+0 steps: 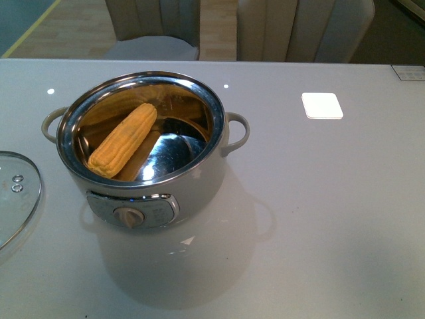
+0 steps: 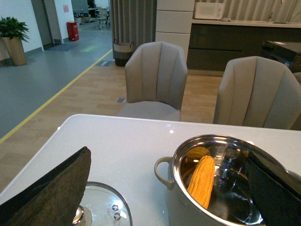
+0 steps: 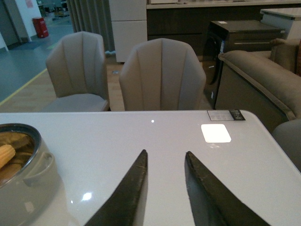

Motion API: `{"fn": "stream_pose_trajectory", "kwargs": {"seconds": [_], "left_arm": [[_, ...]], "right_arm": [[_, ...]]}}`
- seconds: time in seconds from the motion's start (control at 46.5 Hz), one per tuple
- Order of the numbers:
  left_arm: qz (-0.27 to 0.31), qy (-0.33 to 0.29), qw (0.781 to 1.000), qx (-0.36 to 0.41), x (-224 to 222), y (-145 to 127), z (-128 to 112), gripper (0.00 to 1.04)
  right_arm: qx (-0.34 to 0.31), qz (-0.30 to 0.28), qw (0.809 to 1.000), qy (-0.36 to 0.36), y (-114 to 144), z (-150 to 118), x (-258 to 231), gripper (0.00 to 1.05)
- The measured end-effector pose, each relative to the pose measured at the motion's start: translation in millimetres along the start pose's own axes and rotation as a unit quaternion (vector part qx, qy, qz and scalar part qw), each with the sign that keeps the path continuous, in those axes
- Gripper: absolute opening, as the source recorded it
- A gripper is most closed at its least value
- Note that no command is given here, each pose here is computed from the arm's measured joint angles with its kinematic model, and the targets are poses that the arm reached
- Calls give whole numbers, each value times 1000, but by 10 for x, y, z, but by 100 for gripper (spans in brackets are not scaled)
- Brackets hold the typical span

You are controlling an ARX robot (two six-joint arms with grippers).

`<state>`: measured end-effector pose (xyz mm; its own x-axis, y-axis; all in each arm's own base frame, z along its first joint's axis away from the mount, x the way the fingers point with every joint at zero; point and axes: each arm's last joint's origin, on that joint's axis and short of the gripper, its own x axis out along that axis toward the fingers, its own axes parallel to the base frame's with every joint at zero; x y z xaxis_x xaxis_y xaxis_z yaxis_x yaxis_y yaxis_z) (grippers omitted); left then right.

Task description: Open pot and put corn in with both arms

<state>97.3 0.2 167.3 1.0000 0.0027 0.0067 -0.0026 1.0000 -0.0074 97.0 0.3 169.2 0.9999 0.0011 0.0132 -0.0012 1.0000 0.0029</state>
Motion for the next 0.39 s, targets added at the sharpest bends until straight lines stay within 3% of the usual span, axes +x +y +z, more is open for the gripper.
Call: {"fn": "stream_pose_trajectory", "kwargs": {"seconds": [0.129,0.344,0.387], "left_arm": [[0,0,1000,0,0,0,0,98],[0,0,1000,0,0,0,0,98],[0,0,1000,0,0,0,0,98]], "right_arm": [[0,0,1000,0,0,0,0,48],[0,0,1000,0,0,0,0,96],[0,0,1000,0,0,0,0,97]]}}
